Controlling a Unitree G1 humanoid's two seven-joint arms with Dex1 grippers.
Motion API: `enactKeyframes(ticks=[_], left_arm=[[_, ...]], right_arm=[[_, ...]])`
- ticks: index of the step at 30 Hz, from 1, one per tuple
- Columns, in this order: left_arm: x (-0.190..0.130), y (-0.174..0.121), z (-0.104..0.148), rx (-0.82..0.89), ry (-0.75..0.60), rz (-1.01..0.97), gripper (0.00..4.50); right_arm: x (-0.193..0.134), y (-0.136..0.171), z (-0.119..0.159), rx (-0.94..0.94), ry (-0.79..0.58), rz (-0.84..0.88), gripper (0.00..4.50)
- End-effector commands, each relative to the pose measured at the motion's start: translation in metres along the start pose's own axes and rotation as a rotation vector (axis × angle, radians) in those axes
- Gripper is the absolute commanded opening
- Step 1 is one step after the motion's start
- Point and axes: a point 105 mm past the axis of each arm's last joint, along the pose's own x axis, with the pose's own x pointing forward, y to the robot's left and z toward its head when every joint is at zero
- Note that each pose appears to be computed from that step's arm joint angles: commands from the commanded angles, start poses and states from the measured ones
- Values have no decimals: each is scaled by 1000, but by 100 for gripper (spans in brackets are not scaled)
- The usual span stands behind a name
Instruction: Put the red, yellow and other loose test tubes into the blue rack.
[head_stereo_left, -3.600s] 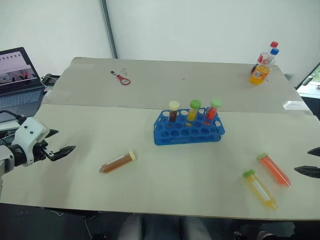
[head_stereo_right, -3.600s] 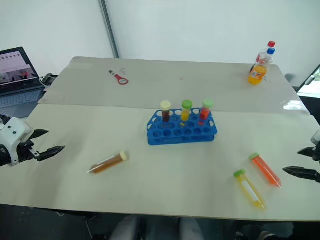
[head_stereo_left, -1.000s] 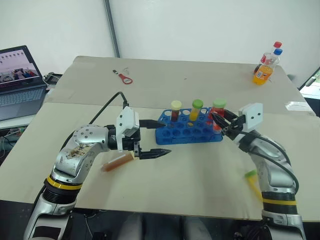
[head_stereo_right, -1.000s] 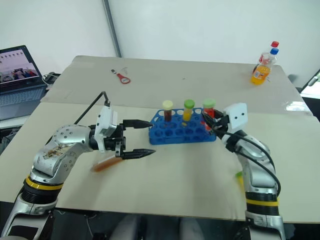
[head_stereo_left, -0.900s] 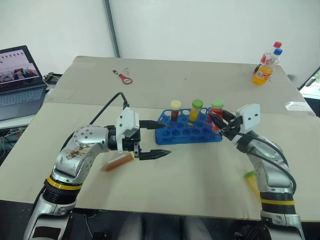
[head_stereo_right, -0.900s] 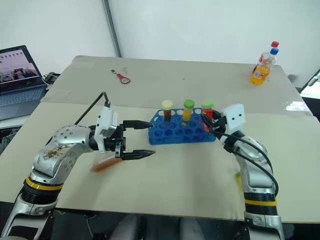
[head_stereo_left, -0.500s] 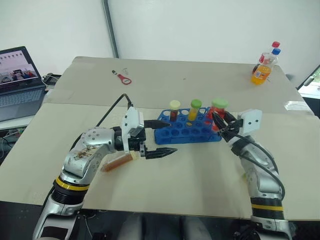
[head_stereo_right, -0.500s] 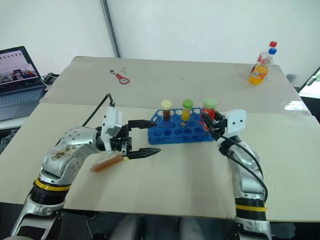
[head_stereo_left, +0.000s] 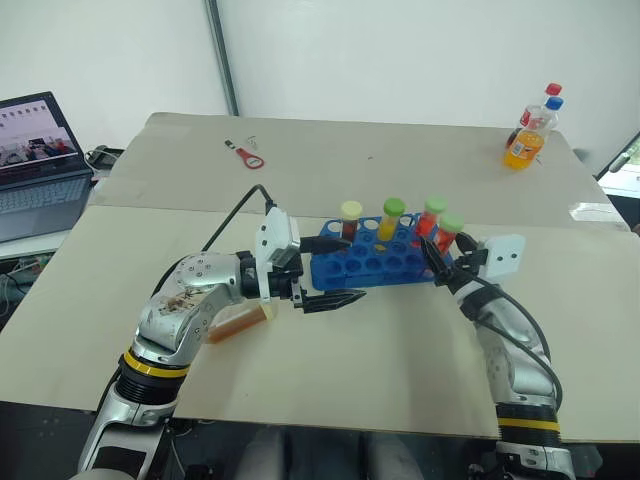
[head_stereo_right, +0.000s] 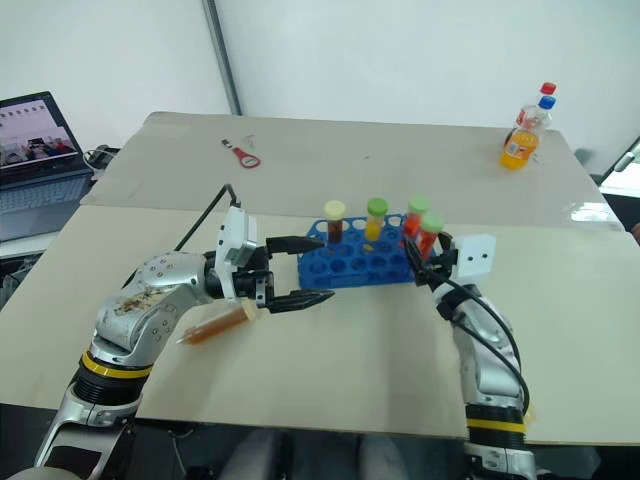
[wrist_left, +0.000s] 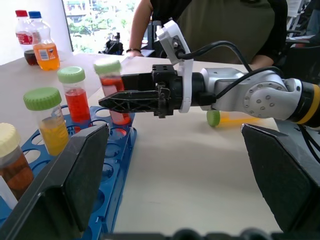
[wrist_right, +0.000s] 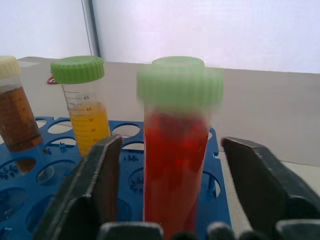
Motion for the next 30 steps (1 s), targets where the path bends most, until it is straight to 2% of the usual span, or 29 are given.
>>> enactKeyframes(ticks=[1,4,10,14,19,24,30], left_arm=[[3,-4,14,46,-21,-3,450],[2,-6,12,51,-9,7,450],[-10,-13,-1,98,69,-10,450],[-10,-31,-5,156,101,-108,450],[-5,-46,3,148,62,-192,450],[1,-54,8,152,45,-228,450],[6,-58,10,155,34,-236,450]], right_arm=[[-11,-9,19,-43,-9,11,448],[-28,-20,28,-74,37,34,448],[-83,-33,65,-199,291,166,448],[-118,-53,53,-288,721,117,448],[-145,-52,45,-213,1007,148,448],[-152,-52,35,-157,1113,148,448],[-150,-50,10,-146,1191,177,448]])
